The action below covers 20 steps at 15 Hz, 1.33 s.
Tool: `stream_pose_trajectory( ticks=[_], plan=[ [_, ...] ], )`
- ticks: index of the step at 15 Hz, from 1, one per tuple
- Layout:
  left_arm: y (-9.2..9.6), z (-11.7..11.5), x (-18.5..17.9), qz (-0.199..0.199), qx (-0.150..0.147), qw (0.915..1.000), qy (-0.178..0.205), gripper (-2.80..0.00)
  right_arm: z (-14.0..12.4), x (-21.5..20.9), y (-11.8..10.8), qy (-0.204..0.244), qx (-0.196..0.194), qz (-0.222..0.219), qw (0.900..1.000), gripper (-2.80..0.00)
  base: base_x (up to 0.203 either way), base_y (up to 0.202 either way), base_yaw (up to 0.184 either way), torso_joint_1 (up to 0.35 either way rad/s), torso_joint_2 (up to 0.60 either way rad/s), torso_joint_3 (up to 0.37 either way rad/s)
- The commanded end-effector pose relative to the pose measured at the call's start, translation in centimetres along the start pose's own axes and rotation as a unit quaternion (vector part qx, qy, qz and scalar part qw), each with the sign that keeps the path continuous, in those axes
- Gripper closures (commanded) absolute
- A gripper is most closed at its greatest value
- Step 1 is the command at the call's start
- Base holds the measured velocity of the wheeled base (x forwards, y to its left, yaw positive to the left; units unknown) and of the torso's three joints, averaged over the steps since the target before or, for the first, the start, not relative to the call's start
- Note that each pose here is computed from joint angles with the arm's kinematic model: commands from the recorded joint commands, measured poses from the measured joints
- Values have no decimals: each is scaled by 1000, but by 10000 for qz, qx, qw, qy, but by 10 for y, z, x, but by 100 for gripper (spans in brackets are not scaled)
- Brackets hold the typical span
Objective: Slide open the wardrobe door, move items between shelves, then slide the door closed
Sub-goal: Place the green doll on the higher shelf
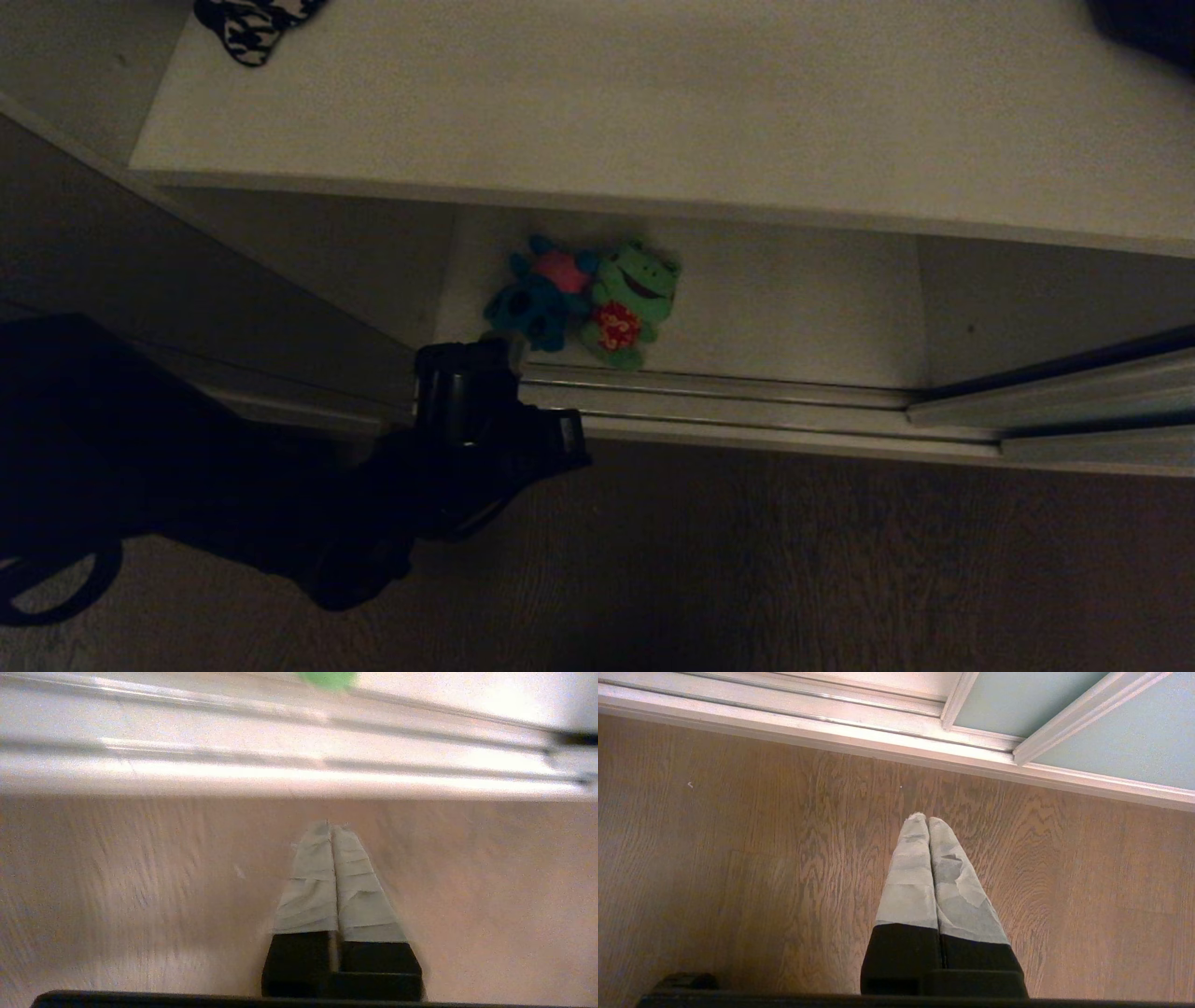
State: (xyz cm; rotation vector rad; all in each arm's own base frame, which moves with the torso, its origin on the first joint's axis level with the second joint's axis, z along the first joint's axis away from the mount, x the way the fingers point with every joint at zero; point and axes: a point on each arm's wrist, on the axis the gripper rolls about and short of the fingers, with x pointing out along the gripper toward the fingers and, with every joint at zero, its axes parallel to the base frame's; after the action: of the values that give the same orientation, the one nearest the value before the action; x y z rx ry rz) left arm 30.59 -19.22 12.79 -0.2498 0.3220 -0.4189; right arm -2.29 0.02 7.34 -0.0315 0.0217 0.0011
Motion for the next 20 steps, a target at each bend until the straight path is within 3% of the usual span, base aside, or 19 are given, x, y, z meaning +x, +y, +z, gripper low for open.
stream_pose_trajectory(
  ticks=[1,4,10,12,20],
  plan=[
    [3,-10,18,174,202,9996,-129,-280,0,0,0,-9,-5,3,10000,0,0,0,0,0,0,0],
    [1,-1,24,60,208,9978,-621,-280,0,0,0,-2,-3,4,10000,0,0,0,0,0,0,0],
    [8,-6,66,90,421,9950,-901,-280,0,0,0,-4,-3,4,10000,0,0,0,0,0,0,0],
    [9,-8,83,38,508,9919,-1164,-280,0,0,0,-9,-3,3,10000,0,0,0,0,0,0,0],
    [30,-2,129,145,714,9825,-1716,-280,0,0,0,-2,-3,4,10000,0,0,0,0,0,0,0]
  ],
)
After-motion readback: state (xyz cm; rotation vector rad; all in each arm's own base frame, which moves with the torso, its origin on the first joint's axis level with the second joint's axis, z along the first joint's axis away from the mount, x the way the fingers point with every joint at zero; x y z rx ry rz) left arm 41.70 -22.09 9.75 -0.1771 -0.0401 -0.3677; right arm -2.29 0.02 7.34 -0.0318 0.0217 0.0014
